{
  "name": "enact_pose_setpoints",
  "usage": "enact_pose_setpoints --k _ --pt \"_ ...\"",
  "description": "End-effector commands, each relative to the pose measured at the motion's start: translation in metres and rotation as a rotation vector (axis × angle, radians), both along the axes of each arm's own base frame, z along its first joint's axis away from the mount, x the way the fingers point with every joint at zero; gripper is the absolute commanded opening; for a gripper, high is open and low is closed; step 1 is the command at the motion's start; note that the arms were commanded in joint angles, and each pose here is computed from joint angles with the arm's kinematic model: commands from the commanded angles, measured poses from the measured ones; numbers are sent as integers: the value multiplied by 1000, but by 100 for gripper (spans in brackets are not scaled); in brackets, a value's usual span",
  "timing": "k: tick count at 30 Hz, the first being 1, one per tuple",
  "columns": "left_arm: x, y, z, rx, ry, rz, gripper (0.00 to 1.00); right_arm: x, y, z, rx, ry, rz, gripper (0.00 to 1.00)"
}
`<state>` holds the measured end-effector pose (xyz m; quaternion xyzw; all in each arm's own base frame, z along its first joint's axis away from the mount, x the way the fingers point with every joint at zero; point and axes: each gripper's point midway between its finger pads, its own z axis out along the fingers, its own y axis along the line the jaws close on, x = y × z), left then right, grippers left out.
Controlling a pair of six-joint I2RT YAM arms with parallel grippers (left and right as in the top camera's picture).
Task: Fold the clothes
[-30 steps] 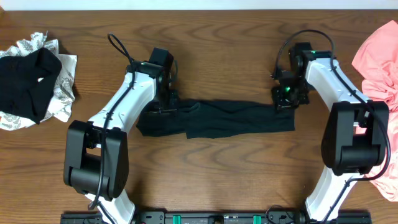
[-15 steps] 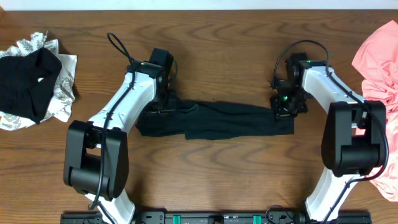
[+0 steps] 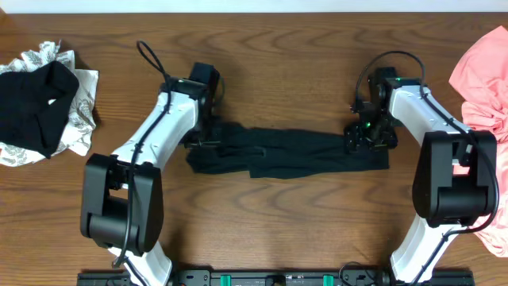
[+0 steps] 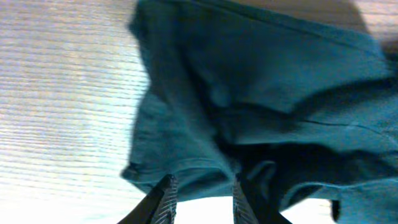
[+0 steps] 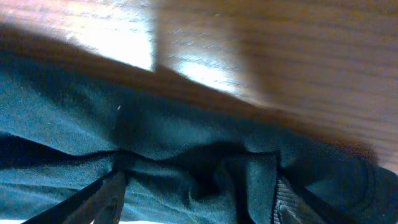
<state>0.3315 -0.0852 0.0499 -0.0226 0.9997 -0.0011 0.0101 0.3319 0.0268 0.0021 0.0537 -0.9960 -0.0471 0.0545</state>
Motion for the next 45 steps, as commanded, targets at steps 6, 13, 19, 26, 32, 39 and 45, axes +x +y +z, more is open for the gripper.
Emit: enact_pose_setpoints --k 6,13,19,26,32,39,45 --pt "18 28 18 -6 -41 72 30 14 -11 9 -38 -46 -7 74" --pt "30 -16 44 -213 -100 31 29 44 -5 55 -6 -109 -9 74" --pt "29 -49 44 -251 -117 -32 21 61 10 69 83 -168 -11 61" --pt "24 -75 24 -255 -109 -87 19 61 27 56 137 -185 8 2" --pt "19 -76 -3 -233 -37 -82 19 55 40 38 139 -185 44 1" --pt "8 -74 -18 -225 37 -75 19 23 42 13 117 -91 59 1" --pt "8 -74 -19 -224 38 -76 19 -4 23 -5 27 -8 57 1"
